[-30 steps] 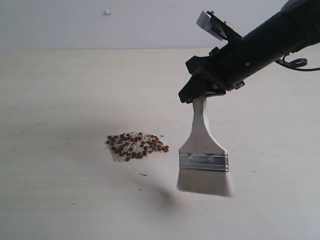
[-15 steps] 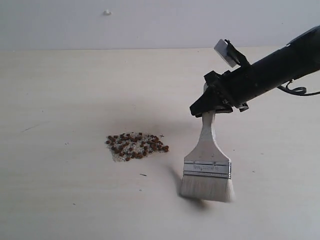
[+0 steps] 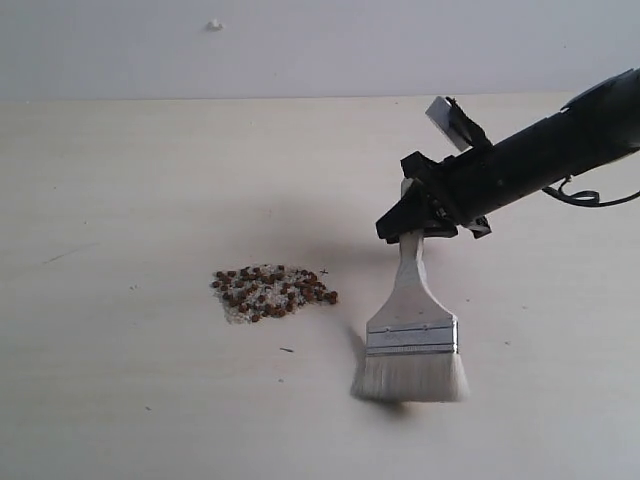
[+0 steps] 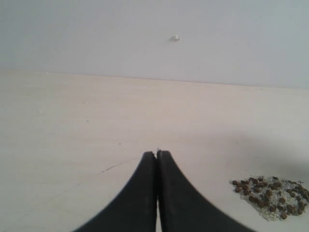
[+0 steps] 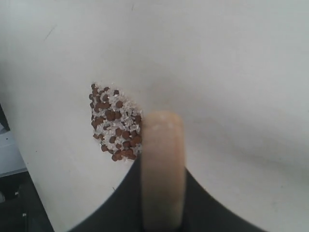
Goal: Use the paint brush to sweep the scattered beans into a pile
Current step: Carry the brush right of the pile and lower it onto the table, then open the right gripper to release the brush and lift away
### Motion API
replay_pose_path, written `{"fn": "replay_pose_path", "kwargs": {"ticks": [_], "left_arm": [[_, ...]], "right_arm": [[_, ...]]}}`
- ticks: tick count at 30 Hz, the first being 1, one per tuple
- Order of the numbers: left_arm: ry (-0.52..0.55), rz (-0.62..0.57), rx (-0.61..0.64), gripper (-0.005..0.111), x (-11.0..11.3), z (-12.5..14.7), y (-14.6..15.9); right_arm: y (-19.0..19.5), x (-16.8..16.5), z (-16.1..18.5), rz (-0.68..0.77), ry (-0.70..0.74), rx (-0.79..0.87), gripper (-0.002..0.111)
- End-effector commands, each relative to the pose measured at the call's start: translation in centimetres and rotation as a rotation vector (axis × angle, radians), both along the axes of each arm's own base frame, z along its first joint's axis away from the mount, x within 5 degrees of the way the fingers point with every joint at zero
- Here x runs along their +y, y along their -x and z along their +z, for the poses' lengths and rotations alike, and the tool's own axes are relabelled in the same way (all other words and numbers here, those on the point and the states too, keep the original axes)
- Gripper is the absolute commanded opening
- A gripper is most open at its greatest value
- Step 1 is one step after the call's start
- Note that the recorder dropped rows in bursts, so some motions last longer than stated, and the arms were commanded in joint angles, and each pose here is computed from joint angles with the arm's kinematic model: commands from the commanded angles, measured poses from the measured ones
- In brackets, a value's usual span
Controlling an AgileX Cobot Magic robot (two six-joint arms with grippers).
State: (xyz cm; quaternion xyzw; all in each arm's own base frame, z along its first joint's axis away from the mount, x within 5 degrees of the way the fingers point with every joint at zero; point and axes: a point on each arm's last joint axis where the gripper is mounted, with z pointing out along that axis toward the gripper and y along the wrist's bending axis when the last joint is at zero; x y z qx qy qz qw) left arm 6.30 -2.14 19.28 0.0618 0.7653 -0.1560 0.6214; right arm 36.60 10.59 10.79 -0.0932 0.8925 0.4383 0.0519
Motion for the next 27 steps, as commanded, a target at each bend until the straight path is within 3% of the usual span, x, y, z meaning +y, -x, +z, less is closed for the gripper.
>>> {"fn": "replay_pose_path", "kwargs": {"ticks": [1, 4, 18, 27], "left_arm": [[0.016, -0.004, -0.004, 0.0, 0.0, 0.1, 0.0], [0.016, -0.004, -0.004, 0.0, 0.0, 0.1, 0.0], [0.016, -0.004, -0.004, 0.0, 0.0, 0.1, 0.0], [0.016, -0.004, -0.004, 0.0, 0.0, 0.1, 0.0]], "right_arm": [[0.3, -0.1, -1.4, 0.069, 0.025, 0.009, 0.0], [0.1, -0.2, -1.4, 0.034, 0.039, 0.015, 0.001], [-0.5, -0.7, -1.2, -0.031, 0.131, -0.024, 0.036], [-0.9, -1.8, 3.0, -0.07, 0.269, -0.184, 0.037]]}}
